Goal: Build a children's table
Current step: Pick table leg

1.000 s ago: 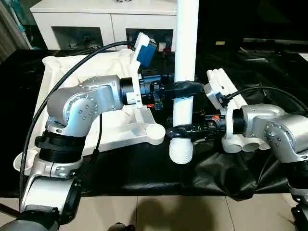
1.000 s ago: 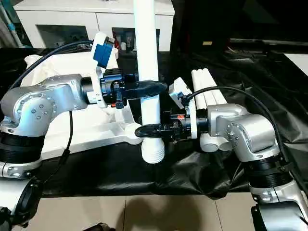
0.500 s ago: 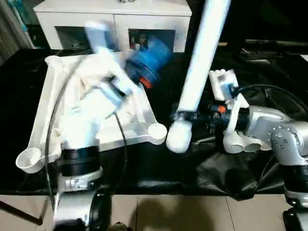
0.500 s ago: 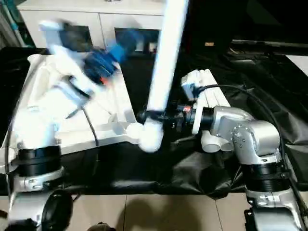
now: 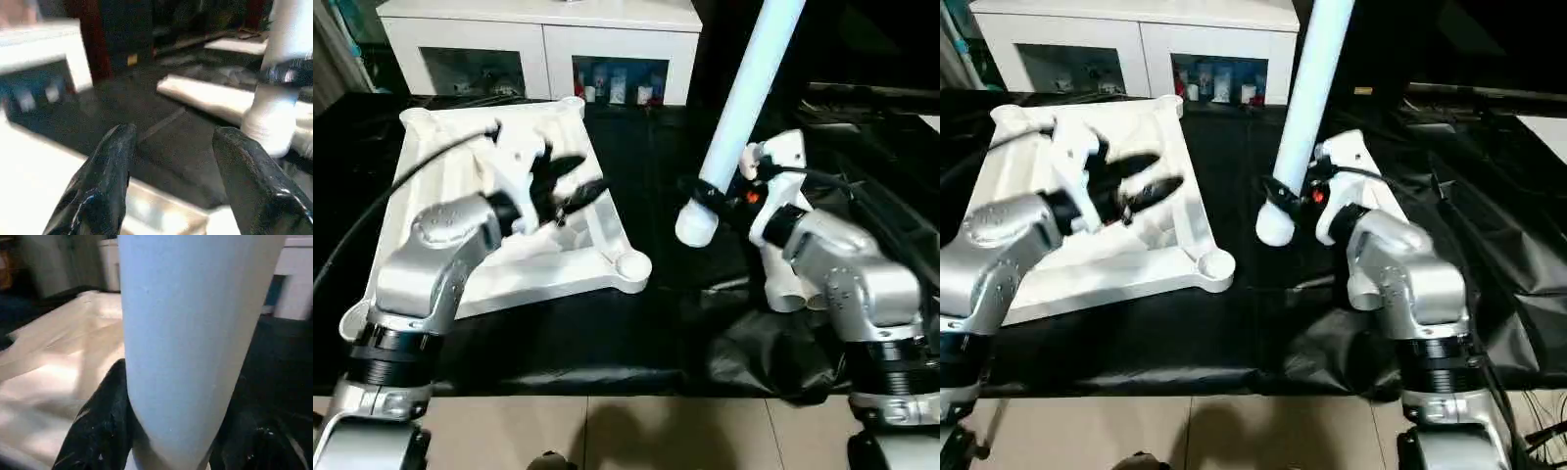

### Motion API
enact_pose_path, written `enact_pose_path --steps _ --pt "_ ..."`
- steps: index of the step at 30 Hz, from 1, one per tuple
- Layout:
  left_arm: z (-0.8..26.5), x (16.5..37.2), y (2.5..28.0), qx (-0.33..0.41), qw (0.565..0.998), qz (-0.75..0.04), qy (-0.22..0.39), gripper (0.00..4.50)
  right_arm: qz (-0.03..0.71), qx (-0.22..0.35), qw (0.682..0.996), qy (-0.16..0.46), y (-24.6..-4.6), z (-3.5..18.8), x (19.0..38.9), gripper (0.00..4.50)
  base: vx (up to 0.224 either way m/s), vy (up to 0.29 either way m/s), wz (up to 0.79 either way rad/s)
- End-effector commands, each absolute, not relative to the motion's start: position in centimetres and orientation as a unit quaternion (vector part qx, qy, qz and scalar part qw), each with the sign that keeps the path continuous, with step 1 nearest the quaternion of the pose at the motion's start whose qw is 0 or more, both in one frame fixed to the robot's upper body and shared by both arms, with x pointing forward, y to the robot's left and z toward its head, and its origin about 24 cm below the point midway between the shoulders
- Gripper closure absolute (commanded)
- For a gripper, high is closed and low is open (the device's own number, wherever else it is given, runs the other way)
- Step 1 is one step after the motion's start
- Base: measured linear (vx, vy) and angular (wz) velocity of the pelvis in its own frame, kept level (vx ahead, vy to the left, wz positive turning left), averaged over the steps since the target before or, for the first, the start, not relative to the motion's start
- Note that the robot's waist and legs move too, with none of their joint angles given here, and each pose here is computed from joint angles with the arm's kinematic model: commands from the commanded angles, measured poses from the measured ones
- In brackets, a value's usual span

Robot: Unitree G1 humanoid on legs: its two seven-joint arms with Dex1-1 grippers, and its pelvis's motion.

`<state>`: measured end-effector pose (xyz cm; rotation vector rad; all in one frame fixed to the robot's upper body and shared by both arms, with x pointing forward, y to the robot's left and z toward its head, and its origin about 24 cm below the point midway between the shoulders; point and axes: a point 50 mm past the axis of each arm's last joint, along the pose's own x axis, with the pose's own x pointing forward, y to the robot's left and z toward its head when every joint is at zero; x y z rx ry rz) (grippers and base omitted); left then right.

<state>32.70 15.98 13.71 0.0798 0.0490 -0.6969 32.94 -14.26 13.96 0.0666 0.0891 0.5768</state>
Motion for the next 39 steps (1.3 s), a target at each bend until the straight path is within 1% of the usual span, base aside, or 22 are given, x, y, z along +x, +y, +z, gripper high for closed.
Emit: enact_pose_path --steps 1,2,3,4,6,9,10,12,13,16,21,23,27,30,31,34,36,38,39 --pt "13.7 33.3 16.5 0.045 0.959 -0.278 0.013 1.62 0.279 0.035 0.959 0.035 -14.2 14.1 32.6 2.67 0.0 0.0 0.0" --pt "12.9 33.7 17.4 0.05 0.981 -0.184 0.03 1.62 0.275 0.035 0.96 0.041 -14.1 13.1 32.2 2.67 0.0 0.0 0.0" --pt "12.8 33.6 17.7 0.062 0.985 -0.158 0.015 1.62 0.262 0.03 0.963 0.046 -14.0 12.7 32.1 2.67 0.0 0.0 0.0" --pt "12.8 33.6 17.7 0.062 0.985 -0.158 0.015 1.62 0.262 0.03 0.963 0.046 -14.0 12.7 32.1 2.67 0.0 0.0 0.0" --pt "12.2 32.9 18.1 0.041 0.992 -0.12 0.016 1.62 0.246 0.026 0.968 0.039 -14.0 12.3 31.6 2.67 0.0 0.0 0.0" --pt "12.1 31.3 17.9 0.026 0.995 -0.099 -0.009 1.62 0.232 0.031 0.972 0.035 -14.1 12.1 31.0 2.67 0.0 0.0 0.0" --pt "12.1 31.3 17.9 0.026 0.995 -0.099 -0.009 1.62 0.232 0.031 0.972 0.035 -14.1 12.1 31.0 2.67 0.0 0.0 0.0" --pt "12.4 30.5 17.1 0.012 0.994 -0.109 -0.029 1.62 0.225 0.016 0.974 0.028 -14.2 12.1 30.5 2.67 0.0 0.0 0.0" --pt "12.4 30.5 17.1 0.012 0.994 -0.109 -0.029 1.62 0.225 0.016 0.974 0.028 -14.2 12.1 30.5 2.67 0.0 0.0 0.0" --pt "12.0 30.0 15.9 0.004 0.993 -0.11 -0.034 1.62 0.219 -0.008 0.976 0.016 -14.4 12.2 29.9 2.67 0.0 0.0 0.0" --pt "11.7 29.9 14.9 -0.003 0.994 -0.108 -0.034 1.62 0.206 -0.007 0.979 0.008 -14.9 12.3 29.3 2.67 0.017 0.007 0.35" --pt "11.4 29.9 14.0 0.002 0.993 -0.115 -0.033 1.62 0.202 -0.008 0.979 0.008 -15.2 12.2 29.0 2.67 0.073 0.008 0.53" --pt "11.2 29.7 13.7 -0.002 0.993 -0.118 -0.03 1.62 0.199 -0.011 0.98 0.016 -15.4 11.8 29.0 2.67 0.12 0.014 0.58" --pt "11.1 29.4 13.7 0.0 0.992 -0.123 -0.028 1.62 0.214 -0.025 0.976 0.018 -15.2 11.7 28.7 2.67 0.202 -0.007 0.34" --pt "11.0 29.4 13.8 0.002 0.992 -0.123 -0.026 1.62 0.215 -0.011 0.976 0.021 -15.2 11.5 28.7 2.67 0.178 -0.047 0.05" --pt "10.9 29.0 14.1 0.001 0.992 -0.126 -0.021 1.62 0.205 -0.005 0.978 0.031 -15.4 11.2 28.7 2.67 0.137 -0.093 0.06" --pt "10.8 28.9 14.1 0.002 0.989 -0.146 -0.015 1.62 0.21 -0.002 0.977 0.031 -15.3 11.2 28.6 2.67 0.144 -0.085 0.16" --pt "10.7 28.2 13.6 0.019 0.973 -0.229 -0.022 1.62 0.215 0.013 0.976 0.032 -15.2 11.1 28.6 2.67 0.057 -0.068 -0.07" --pt "10.7 28.1 13.6 0.017 0.97 -0.243 -0.021 1.44 0.218 0.013 0.975 0.032 -15.2 11.2 28.6 2.67 -0.019 -0.064 -0.09"
